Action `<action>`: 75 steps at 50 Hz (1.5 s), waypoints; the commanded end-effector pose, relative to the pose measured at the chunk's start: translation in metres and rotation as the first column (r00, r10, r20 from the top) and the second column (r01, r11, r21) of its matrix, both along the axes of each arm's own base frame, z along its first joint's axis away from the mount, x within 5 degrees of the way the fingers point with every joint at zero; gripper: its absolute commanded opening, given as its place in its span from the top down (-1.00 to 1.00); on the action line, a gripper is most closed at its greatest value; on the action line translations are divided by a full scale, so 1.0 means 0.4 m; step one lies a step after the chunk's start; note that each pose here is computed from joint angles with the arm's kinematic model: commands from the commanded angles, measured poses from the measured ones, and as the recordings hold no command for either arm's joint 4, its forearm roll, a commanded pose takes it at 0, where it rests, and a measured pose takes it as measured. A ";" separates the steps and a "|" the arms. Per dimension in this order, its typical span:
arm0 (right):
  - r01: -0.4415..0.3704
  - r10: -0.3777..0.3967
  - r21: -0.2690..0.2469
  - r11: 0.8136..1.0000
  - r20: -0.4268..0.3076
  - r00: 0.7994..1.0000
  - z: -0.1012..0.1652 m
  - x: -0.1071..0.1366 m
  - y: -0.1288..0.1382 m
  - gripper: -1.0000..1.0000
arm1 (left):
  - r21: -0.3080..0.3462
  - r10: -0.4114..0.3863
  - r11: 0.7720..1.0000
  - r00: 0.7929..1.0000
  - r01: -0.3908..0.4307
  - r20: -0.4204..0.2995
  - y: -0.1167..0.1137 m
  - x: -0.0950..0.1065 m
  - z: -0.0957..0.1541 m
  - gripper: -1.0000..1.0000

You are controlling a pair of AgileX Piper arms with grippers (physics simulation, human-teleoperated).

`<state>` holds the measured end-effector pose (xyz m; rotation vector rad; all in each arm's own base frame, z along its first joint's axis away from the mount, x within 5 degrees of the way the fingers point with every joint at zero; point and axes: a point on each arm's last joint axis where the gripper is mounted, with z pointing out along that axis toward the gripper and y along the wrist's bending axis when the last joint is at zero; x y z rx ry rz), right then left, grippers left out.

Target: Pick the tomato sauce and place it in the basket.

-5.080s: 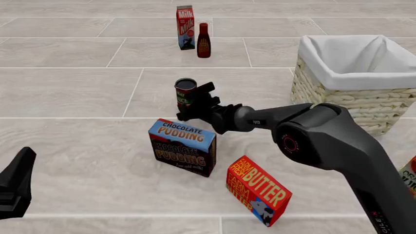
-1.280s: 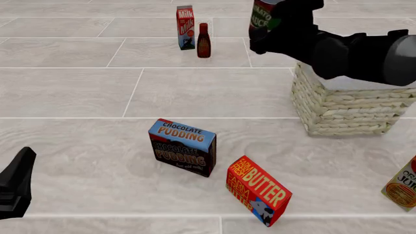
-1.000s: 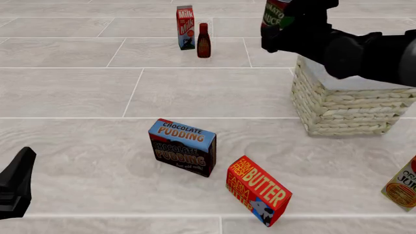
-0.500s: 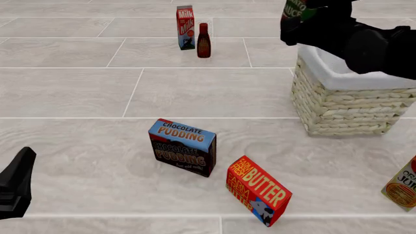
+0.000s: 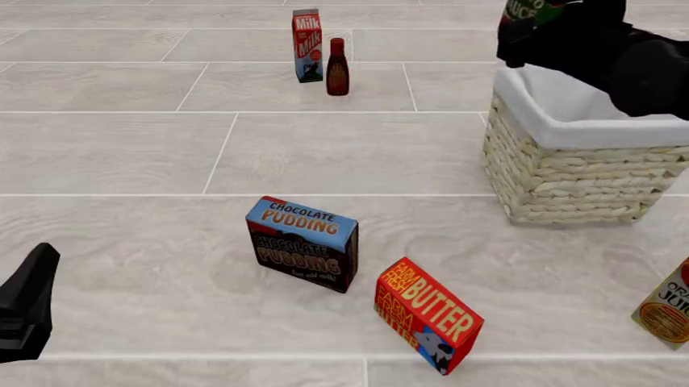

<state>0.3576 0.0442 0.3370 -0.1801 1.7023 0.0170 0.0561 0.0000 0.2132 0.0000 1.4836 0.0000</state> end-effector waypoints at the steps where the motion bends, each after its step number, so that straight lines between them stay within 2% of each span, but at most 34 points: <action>1: 0.031 -0.031 -0.019 0.999 0.014 0.999 0.009 -0.015 -0.037 1.00 | 0.000 0.000 1.000 1.000 0.000 0.000 0.000 0.000 0.000 -1.00; 16: 0.068 -0.068 -0.005 0.998 0.007 0.998 0.013 -0.026 -0.069 1.00 | 0.000 0.000 1.000 1.000 0.000 0.000 0.000 0.000 0.000 -1.00; 38: 0.137 -0.137 -0.016 0.990 0.011 0.991 0.027 -0.039 -0.130 1.00 | 0.000 0.000 1.000 1.000 0.000 0.000 0.000 0.000 0.000 -1.00; 39: 0.140 -0.140 -0.013 0.990 0.013 0.990 0.028 -0.040 -0.132 1.00 | 0.000 0.000 1.000 1.000 0.000 0.000 0.000 0.000 0.000 -1.00; 40: 0.138 -0.138 0.011 0.990 0.000 0.990 0.026 -0.038 -0.128 1.00 | 0.000 0.000 1.000 1.000 0.000 0.000 0.000 0.000 0.000 -1.00; 42: 0.155 -0.155 -0.009 0.988 0.006 0.988 0.027 -0.037 -0.145 1.00 | 0.000 0.000 1.000 1.000 0.000 0.000 0.000 0.000 0.000 -1.00; 45: 0.159 -0.159 0.005 0.987 -0.003 0.987 0.025 -0.034 -0.146 1.00 | 0.000 0.000 1.000 1.000 0.000 0.000 0.000 0.000 0.000 -1.00; 46: 0.168 -0.168 -0.014 0.986 0.001 0.986 0.023 -0.033 -0.157 1.00 | 0.000 0.000 1.000 1.000 0.000 0.000 0.000 0.000 0.000 -1.00; 47: 0.169 -0.169 -0.003 0.986 -0.003 0.986 0.023 -0.031 -0.156 1.00 | 0.000 0.000 1.000 1.000 0.000 0.000 0.000 0.000 0.000 -1.00; 53: 0.184 -0.185 -0.018 0.983 -0.012 0.983 0.018 -0.027 -0.172 1.00 | 0.000 0.000 1.000 1.000 0.000 0.000 0.000 0.000 0.000 -1.00; 75: 0.223 -0.224 -0.008 0.975 -0.033 0.974 0.018 -0.011 -0.207 1.00 | 0.000 0.000 1.000 1.000 0.000 0.000 0.000 0.000 0.000 -1.00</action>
